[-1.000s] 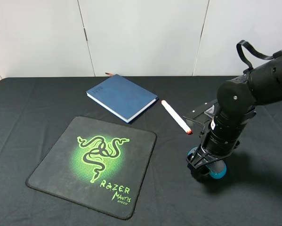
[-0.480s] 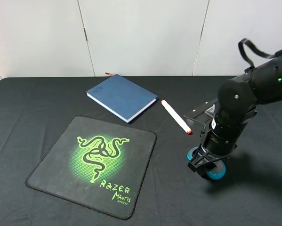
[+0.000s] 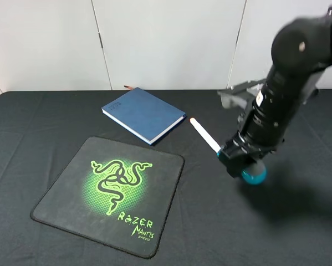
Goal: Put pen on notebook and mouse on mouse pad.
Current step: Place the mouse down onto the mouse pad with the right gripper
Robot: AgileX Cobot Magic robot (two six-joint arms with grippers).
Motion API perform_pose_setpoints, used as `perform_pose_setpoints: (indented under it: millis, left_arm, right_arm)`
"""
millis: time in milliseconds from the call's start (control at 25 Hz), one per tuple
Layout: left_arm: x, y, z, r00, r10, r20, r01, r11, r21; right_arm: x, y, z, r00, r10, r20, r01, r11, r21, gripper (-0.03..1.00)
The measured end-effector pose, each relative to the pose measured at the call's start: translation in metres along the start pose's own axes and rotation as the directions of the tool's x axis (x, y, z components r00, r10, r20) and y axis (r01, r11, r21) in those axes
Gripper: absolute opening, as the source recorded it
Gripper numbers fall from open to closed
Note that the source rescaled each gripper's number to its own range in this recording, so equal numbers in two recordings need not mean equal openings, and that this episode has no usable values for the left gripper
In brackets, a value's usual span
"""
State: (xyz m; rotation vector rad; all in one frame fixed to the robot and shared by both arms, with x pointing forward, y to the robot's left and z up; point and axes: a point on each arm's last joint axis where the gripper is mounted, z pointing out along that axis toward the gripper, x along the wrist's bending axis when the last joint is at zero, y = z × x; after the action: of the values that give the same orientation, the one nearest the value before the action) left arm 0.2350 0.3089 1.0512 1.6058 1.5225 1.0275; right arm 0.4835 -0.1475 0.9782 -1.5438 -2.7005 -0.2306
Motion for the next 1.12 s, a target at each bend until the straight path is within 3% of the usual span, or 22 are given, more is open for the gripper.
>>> perform_pose_setpoints:
  millis: [160,440,1120]
  left_arm:
    - [0.0,0.0,0.0,1.0,0.0,0.001,0.0,1.0,0.0]
    - [0.0,0.0,0.0,1.0,0.0,0.001,0.0,1.0,0.0]
    - [0.0,0.0,0.0,1.0,0.0,0.001,0.0,1.0,0.0]
  right_arm:
    - [0.014,0.015,-0.015,0.998,0.005,-0.061,-0.009,0.998,-0.06,0.54]
    - [0.064,0.035,-0.017,0.985,-0.151,-0.077,0.146,0.987,-0.073,0.54]
    - [0.184,0.081,0.065,0.895,-0.435,-0.101,0.439,0.898,0.016,0.54]
